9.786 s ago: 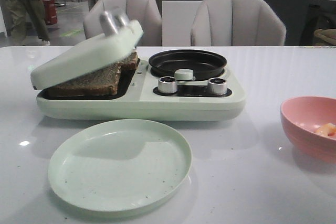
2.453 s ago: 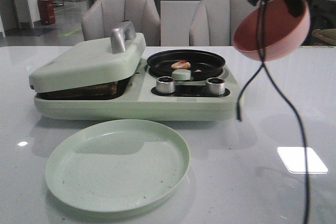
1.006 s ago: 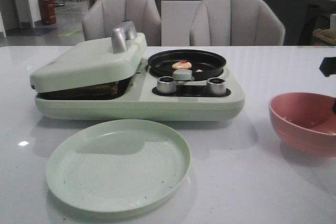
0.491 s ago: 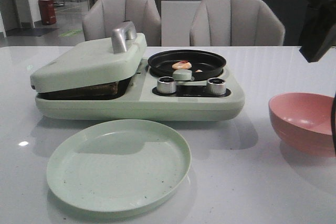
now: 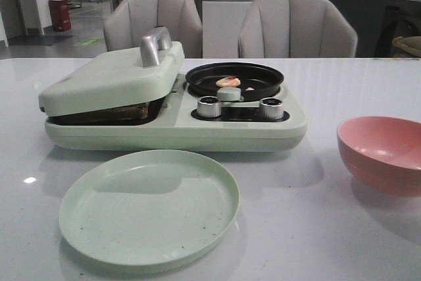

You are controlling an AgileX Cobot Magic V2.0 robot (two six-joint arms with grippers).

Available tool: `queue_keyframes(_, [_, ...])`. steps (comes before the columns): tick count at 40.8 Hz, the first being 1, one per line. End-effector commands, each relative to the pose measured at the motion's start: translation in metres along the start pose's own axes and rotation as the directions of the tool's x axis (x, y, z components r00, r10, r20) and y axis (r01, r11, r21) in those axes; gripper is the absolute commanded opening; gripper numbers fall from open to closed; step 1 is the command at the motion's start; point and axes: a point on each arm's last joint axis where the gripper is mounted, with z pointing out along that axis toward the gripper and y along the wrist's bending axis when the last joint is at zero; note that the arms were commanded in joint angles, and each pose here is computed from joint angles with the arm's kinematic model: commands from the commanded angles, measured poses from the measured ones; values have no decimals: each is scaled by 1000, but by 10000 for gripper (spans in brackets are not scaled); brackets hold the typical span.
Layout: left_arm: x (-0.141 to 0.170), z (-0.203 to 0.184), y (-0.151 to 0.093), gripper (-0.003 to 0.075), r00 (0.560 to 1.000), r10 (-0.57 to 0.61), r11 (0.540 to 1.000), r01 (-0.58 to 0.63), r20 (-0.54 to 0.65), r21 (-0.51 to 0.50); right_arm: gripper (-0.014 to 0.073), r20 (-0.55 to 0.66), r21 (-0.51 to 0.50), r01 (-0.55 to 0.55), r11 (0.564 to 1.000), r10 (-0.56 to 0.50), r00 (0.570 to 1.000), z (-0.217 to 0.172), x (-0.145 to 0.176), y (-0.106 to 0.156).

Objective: Make breakfast with bread and shrimp

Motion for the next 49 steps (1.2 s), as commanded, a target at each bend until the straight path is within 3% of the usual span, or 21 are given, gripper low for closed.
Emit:
queue_keyframes(1, [-14, -5, 0, 101, 995, -11, 1000, 11, 95, -6, 472, 110, 8, 7, 1000, -7, 994, -23, -4, 0])
queue_keyframes(12, [-14, -5, 0, 101, 995, -11, 1000, 11, 95, -6, 438, 227, 7, 11, 1000, -12, 974, -53, 17, 1])
queue_keyframes(27, [-14, -5, -1, 101, 996, -12, 1000, 13, 92, -4, 30, 243, 6, 11, 1000, -12, 970, -60, 26, 1])
queue_keyframes(40, [-15, -3, 3, 102, 993, -13, 999, 17, 122, -34, 35, 288, 5, 10, 1000, -11, 957, -59, 23, 1])
queue_keyframes(49, [-17, -4, 18, 102, 985, -63, 987, 86, 163, -138, 35, 292, 7, 11, 1000, -12, 956, -59, 22, 1])
